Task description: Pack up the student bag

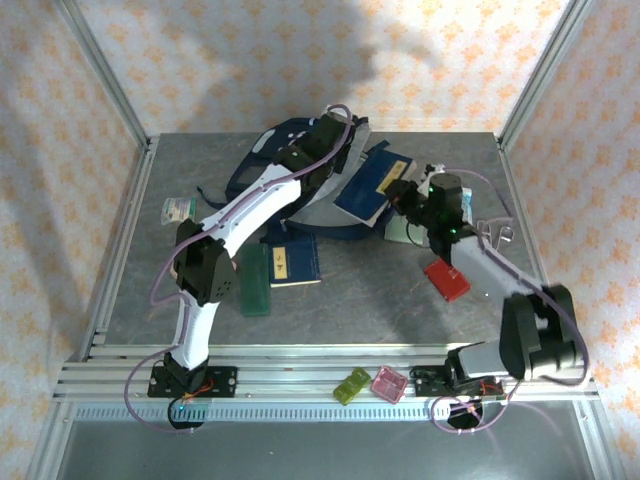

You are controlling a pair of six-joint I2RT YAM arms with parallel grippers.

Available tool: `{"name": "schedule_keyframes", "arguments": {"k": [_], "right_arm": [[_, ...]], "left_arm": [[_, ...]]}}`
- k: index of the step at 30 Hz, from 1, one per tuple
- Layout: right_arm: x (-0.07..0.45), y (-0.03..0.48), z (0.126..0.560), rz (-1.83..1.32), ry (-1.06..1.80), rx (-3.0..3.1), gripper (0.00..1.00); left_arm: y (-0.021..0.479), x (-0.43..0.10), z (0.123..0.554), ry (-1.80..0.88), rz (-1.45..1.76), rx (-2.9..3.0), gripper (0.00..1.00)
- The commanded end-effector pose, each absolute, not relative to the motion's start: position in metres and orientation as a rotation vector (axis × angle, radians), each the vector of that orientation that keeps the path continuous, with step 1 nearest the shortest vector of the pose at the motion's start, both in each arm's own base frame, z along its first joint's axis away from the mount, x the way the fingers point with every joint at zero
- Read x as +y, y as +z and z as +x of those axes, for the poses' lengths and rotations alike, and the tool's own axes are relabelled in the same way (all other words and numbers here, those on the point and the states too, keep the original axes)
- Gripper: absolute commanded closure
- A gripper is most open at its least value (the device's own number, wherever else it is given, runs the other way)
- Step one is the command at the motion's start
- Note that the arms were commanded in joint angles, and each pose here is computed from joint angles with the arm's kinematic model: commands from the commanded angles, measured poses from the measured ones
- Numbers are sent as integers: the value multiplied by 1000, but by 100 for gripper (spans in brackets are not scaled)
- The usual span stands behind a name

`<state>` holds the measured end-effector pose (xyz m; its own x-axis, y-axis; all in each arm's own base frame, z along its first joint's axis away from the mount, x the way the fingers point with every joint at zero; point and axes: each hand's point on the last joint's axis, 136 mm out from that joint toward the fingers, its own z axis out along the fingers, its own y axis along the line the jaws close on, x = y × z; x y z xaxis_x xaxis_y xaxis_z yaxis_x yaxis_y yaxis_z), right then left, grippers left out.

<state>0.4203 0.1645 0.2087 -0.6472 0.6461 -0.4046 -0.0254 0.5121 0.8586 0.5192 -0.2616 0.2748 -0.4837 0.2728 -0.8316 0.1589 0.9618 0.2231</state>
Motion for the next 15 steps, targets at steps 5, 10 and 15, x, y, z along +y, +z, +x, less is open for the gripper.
{"name": "schedule_keyframes", "arguments": {"k": [5, 10, 15], "right_arm": [[215, 204, 468, 392, 1421, 1985, 100], [261, 180, 493, 345, 1472, 2037, 100], [314, 162, 522, 327, 1553, 2059, 100]], "left_arm": [[383, -244, 510, 54, 196, 1848, 100], [382, -251, 511, 9, 204, 1856, 100], [377, -257, 511, -38, 207, 1871, 100]]}}
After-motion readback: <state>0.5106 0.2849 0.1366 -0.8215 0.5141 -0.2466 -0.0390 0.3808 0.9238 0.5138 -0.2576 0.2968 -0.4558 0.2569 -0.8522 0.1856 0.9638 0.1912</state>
